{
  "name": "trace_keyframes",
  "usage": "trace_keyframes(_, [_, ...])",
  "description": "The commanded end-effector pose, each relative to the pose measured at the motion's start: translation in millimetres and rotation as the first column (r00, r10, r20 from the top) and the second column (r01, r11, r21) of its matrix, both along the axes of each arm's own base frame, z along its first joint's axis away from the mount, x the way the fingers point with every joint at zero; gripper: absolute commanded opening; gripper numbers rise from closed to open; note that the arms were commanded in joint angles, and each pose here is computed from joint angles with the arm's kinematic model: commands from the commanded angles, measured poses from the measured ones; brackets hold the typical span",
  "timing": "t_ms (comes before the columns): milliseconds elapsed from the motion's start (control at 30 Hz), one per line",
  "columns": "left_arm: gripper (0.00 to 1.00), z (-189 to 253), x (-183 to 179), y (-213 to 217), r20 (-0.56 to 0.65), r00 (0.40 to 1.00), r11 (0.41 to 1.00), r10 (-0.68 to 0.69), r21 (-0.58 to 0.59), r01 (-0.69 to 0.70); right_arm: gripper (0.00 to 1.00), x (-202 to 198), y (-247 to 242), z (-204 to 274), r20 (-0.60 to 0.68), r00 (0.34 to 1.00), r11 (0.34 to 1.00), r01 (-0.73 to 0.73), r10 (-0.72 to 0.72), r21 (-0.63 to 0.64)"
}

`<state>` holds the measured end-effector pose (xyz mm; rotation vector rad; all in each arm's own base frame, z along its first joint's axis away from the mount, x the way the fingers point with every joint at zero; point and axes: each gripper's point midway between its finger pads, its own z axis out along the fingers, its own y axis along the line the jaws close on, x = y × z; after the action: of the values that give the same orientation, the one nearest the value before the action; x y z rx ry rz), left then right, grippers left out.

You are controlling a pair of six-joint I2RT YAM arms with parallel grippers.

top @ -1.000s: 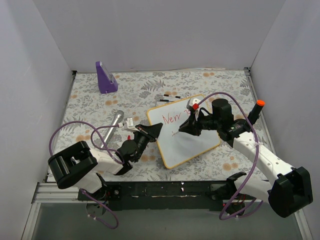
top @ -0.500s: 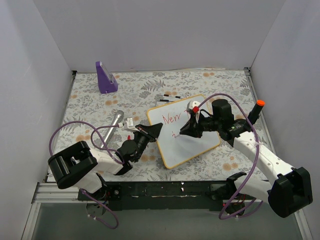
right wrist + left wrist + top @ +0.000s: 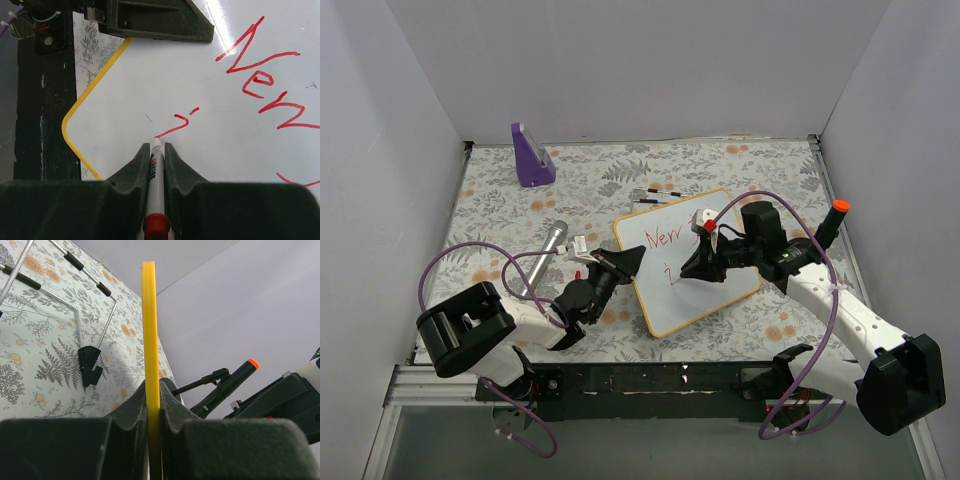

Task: Write a sentence on the whiteboard
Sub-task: Write on the whiteboard with the whiteboard marker without the cap.

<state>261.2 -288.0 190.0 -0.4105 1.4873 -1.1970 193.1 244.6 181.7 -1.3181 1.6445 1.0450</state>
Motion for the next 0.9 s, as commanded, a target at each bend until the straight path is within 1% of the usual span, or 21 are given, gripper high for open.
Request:
trace_keyframes(0, [0.0,52.0,-5.8,1.3,0.119,0.993,0.988,-0.007,-0.15,0.025,0.01,14.9,-2.3,6.7,0.052,0.996,0.997,0.072,-0.07,-0.027])
trace_keyframes(267, [0.0,52.2,-6.4,1.2,0.12,0.993,0.988,-0.01,-0.152,0.029,0.01,41.0,-14.1,21.5,0.115,0.975,0.981,0.195,-0.191,-0.023])
trace_keyframes(433, [0.0,51.6,-6.4,1.6,0.118,0.993,0.988,-0.009,-0.153,0.027,0.01,42.5,-15.3,36.3,0.103,0.978,0.984,0.178,-0.18,0.028])
trace_keyframes(567, [0.0,51.9,-6.7,1.2,0.12,0.993,0.988,-0.012,-0.153,0.03,0.01,48.0,-14.1,36.4,0.098,0.977,0.982,0.187,-0.189,0.034])
trace_keyframes(867, [0.0,50.5,-6.3,0.0,0.119,0.993,0.988,-0.014,-0.153,0.032,0.01,47.4,-6.1,38.6,0.051,0.986,0.985,0.158,-0.161,0.062])
